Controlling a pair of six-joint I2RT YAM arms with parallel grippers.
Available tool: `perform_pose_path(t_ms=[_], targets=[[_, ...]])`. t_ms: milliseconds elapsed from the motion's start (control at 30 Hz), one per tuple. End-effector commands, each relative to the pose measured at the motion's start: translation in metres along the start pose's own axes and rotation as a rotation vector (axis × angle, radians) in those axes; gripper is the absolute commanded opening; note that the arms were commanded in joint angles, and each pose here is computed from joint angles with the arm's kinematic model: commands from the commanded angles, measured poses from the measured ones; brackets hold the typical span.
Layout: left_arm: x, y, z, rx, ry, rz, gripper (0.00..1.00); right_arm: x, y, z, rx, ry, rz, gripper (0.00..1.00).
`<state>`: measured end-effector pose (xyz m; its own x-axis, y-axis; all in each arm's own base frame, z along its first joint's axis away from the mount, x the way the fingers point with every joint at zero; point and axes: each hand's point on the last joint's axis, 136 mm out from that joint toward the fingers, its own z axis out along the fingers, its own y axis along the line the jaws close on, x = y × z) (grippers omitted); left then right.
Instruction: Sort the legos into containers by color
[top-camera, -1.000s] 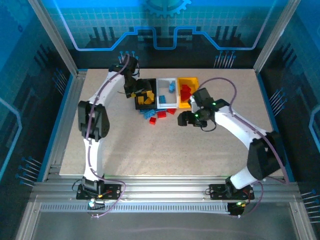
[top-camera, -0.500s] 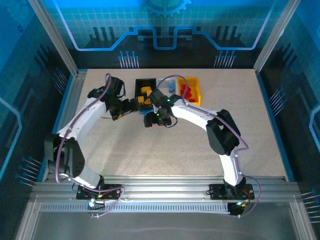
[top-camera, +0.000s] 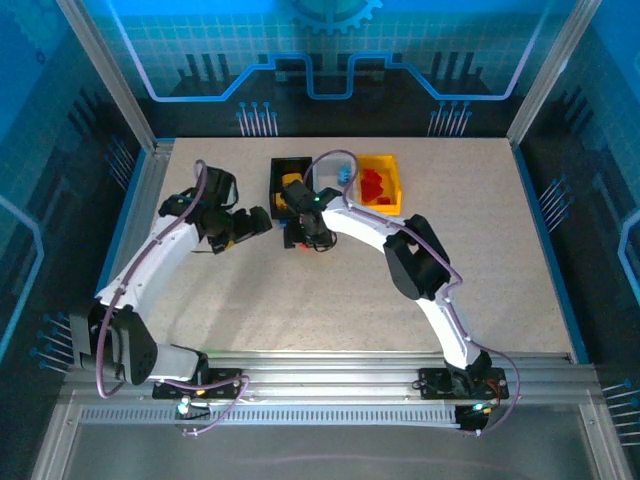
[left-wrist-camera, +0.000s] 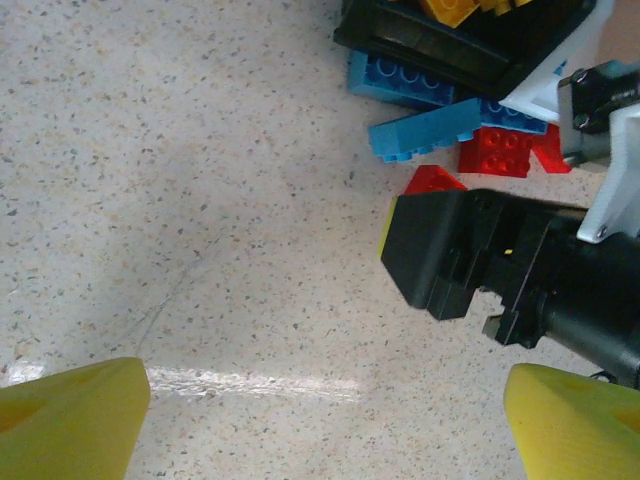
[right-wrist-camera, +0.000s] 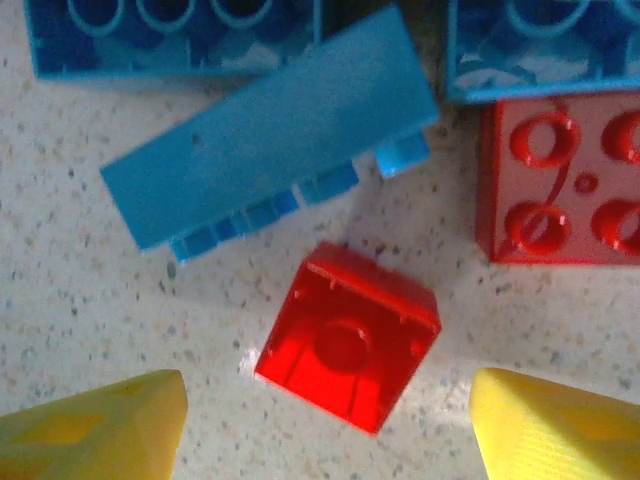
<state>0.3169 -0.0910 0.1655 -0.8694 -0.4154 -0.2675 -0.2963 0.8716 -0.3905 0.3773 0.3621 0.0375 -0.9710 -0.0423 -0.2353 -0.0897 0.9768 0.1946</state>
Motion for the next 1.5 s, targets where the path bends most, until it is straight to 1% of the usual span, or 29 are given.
perform_pose_path(t_ms=[0,167,333,500,667,733,833,933,1100,1167,1267,1367,1467], targets=[[0.002,0.008,-0.006,0.001,-0.008,-0.027,0.93,-0.002,-0.006,0.011,0.081,-0.006,0.016,0.75],[0.0,0.016,-0.009,0.004,-0.011,-0.049,0.94,-0.008,-0.009,0.019,0.125,-0.004,0.022,0.71],[-0.002,0.019,-0.012,0.011,-0.015,-0.056,0.95,-0.014,-0.014,0.023,0.155,-0.024,0.025,0.65],[-0.002,0.02,-0.012,0.019,-0.008,-0.058,0.96,-0.017,-0.014,0.027,0.16,-0.029,0.026,0.54],[-0.003,0.019,-0.011,0.028,-0.008,-0.065,0.97,-0.015,-0.015,0.02,0.16,-0.028,0.02,0.44],[-0.003,0.018,-0.01,0.036,-0.009,-0.071,0.98,-0.015,-0.016,0.014,0.151,-0.037,0.011,0.38],[-0.003,0.017,-0.007,0.047,-0.008,-0.08,0.98,-0.013,-0.016,0.005,0.136,-0.045,-0.002,0.32],[-0.001,0.017,-0.003,0.054,-0.005,-0.091,0.99,-0.01,-0.015,-0.01,0.113,-0.054,-0.014,0.29],[0.001,0.014,0.008,0.085,0.01,-0.102,0.99,-0.006,-0.021,-0.06,0.05,-0.102,-0.028,0.28],[0.003,0.011,0.013,0.092,0.027,-0.103,0.99,-0.006,-0.03,-0.082,0.035,-0.125,-0.016,0.28],[0.007,0.003,0.021,0.095,0.055,-0.078,0.99,-0.01,-0.057,-0.11,0.022,-0.156,0.034,0.28],[0.015,-0.01,0.03,0.096,0.091,-0.034,0.99,-0.02,-0.094,-0.125,0.027,-0.18,0.101,0.28],[0.025,-0.024,0.042,0.1,0.134,0.004,0.99,-0.039,-0.13,-0.129,0.029,-0.198,0.167,0.27]])
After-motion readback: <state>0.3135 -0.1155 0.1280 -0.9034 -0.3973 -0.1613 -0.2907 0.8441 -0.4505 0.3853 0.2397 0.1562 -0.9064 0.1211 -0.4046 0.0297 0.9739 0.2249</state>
